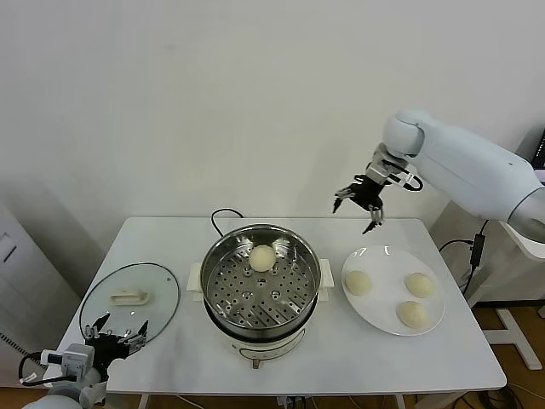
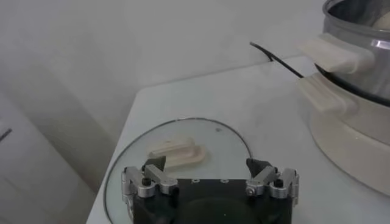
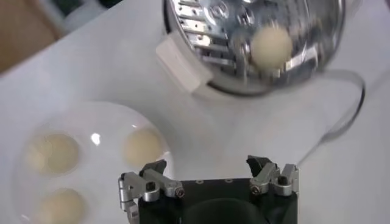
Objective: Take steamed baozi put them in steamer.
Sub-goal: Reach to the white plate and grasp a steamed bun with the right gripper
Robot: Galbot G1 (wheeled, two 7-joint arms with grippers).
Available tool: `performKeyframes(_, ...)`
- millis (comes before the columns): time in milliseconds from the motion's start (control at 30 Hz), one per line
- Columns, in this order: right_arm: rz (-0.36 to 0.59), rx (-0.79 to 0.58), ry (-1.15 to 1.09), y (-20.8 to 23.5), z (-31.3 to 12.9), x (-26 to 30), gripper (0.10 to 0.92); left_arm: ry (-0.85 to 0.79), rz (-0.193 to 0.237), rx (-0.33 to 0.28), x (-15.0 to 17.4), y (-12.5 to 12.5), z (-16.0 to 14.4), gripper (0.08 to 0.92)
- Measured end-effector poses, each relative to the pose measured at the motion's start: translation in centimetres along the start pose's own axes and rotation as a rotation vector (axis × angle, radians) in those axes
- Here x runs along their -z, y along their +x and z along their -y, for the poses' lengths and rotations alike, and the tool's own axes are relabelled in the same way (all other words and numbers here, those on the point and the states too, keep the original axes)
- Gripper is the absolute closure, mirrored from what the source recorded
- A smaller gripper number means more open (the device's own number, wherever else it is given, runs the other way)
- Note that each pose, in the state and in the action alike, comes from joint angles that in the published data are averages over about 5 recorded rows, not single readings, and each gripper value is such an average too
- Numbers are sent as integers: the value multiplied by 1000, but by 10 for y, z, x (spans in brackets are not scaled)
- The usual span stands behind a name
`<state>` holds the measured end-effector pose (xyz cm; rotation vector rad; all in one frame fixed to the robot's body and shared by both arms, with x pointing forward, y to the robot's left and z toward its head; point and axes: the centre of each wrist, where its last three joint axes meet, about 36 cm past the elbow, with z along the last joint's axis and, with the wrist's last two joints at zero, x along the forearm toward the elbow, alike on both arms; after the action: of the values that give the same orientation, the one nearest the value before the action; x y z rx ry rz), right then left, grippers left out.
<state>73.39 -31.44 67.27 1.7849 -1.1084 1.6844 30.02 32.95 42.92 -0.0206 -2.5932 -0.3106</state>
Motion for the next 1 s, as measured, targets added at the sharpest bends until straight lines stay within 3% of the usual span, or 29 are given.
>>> performKeyframes(433, 27, 35, -310, -60, -40, -38, 200, 6, -5, 0, -1, 0, 1, 177)
performKeyframes(1000, 44, 77, -429, -140, -71, -50, 200, 8, -12, -4, -3, -1, 2, 177)
